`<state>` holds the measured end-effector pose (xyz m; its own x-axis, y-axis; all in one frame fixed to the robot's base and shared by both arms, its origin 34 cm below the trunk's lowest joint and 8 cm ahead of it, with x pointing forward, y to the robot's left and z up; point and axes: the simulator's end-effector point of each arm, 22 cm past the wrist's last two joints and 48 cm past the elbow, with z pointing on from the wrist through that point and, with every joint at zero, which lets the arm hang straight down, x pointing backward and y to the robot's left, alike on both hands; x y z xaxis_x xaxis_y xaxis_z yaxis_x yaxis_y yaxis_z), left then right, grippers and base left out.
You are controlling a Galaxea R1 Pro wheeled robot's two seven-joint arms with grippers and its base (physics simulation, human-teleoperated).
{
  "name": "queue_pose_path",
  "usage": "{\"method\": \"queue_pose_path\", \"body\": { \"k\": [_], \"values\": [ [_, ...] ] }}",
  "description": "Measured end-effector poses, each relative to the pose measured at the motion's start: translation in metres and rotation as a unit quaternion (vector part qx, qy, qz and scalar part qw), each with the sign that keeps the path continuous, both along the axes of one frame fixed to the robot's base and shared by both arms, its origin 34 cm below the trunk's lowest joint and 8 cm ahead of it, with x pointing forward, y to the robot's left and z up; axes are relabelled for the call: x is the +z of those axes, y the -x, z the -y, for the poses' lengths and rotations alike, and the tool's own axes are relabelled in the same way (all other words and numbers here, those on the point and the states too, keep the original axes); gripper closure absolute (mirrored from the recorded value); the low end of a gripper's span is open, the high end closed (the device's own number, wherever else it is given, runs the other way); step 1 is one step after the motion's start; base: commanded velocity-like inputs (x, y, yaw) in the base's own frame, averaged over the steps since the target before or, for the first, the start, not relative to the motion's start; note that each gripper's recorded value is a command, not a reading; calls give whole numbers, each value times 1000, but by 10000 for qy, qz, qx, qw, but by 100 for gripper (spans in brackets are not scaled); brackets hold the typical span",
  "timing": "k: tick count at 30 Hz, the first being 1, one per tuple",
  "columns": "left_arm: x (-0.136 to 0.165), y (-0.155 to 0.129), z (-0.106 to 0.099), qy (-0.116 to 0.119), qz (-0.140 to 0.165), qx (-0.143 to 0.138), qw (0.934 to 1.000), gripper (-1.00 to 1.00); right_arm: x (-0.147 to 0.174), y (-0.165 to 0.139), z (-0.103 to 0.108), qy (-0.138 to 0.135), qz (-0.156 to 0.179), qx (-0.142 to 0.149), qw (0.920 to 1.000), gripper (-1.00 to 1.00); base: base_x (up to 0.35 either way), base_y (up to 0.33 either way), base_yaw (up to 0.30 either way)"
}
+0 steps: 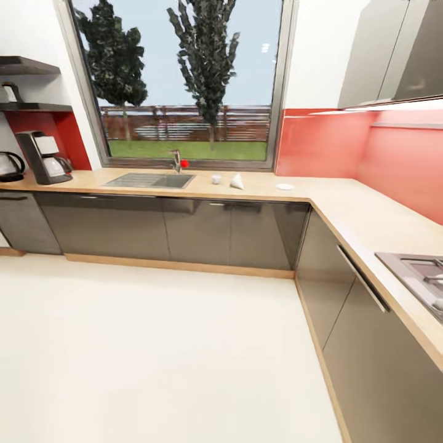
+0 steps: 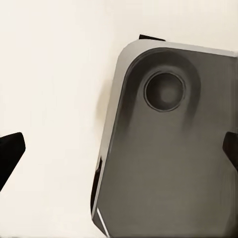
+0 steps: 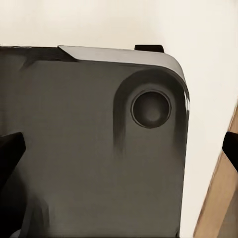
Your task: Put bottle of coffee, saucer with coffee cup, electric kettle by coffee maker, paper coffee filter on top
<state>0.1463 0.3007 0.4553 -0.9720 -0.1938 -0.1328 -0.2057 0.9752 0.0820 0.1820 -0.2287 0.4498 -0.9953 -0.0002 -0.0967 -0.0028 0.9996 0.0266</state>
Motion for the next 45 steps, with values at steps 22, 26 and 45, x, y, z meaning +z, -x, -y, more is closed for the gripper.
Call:
{"method": "queue_pose_path", "body": {
  "k": [22,26,45],
  "values": [
    [36,-15,0,5,210,-27,9998,-100,36,-11,1,5,145,-1,9999,-100,0,0,46],
    [42,-18,0,1,244,-28,9997,-100,43,-13,0,1,174,-1,9998,-100,0,0,-127],
    [69,-19,0,4,295,-14,9996,-100,70,-15,2,13,215,-1,9998,-100,0,0,-30]
  ]
}}
